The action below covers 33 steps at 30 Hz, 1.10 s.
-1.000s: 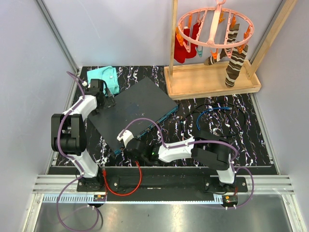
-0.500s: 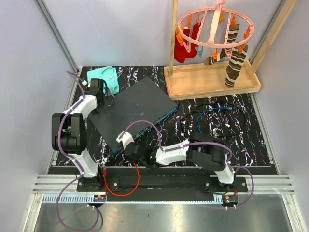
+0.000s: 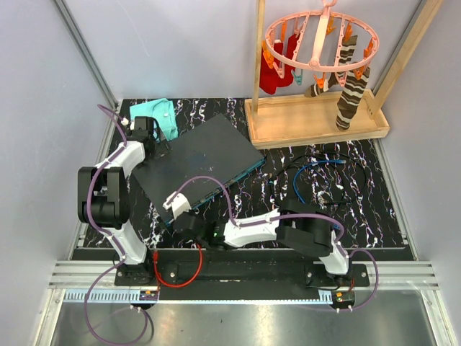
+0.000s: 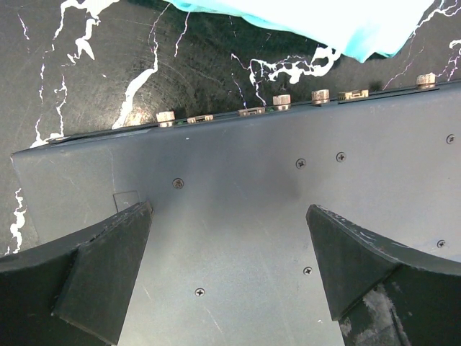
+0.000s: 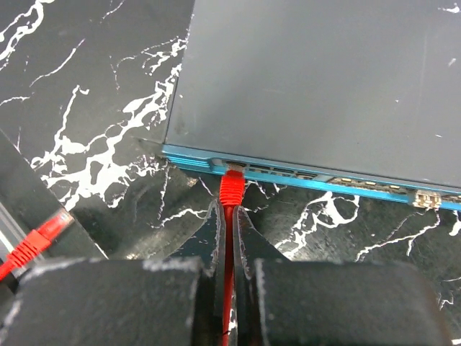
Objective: Insert the plug into the switch port
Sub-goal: Insert the connector into the switch port.
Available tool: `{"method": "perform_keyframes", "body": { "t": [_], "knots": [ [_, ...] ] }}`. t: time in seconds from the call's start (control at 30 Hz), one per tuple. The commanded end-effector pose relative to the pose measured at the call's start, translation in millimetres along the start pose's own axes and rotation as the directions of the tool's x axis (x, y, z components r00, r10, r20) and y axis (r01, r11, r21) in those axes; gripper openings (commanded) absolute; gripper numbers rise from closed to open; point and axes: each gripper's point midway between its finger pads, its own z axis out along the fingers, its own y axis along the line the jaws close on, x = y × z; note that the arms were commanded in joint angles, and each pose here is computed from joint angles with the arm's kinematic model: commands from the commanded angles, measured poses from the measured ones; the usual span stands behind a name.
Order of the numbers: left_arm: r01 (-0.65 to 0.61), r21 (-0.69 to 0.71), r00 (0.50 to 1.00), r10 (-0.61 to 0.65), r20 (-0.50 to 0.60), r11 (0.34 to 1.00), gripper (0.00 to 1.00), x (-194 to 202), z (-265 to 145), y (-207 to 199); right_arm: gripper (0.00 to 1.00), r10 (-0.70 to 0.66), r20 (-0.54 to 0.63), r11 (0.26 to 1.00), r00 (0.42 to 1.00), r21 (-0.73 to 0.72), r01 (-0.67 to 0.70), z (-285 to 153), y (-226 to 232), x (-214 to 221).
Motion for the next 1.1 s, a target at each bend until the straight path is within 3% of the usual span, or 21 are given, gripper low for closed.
{"method": "perform_keyframes", "body": {
  "t": [0.0, 0.13, 0.8, 1.07],
  "knots": [
    [0.009, -0.027, 0.983, -0.014, -0.185, 1.000, 0.99, 52.4, 11.4, 9.7, 0.00, 0.133, 0.220, 0.991, 0.966, 0.001, -0.137, 8.9, 13.6, -67.3],
    [0.011, -0.024, 0.982, -0.015, -0.189, 1.000, 0.99, 53.1, 11.1, 9.1, 0.00, 0.140, 0.225, 0.990, 0.964, -0.033, -0.137, 12.6, 17.7, -52.9],
    [0.032, -0.008, 0.978, -0.033, -0.206, 0.999, 0.99, 61.2, 1.0, 9.7, 0.00, 0.098, 0.015, 0.995, 0.995, -0.005, -0.098, -11.0, -11.5, 33.3],
    [0.098, -0.011, 0.993, -0.098, -0.071, 0.995, 0.99, 37.5, -39.8, 21.3, 0.00, 0.093, 0.052, 0.995, 0.994, -0.032, -0.091, -16.4, -10.7, 25.1]
  ]
}}
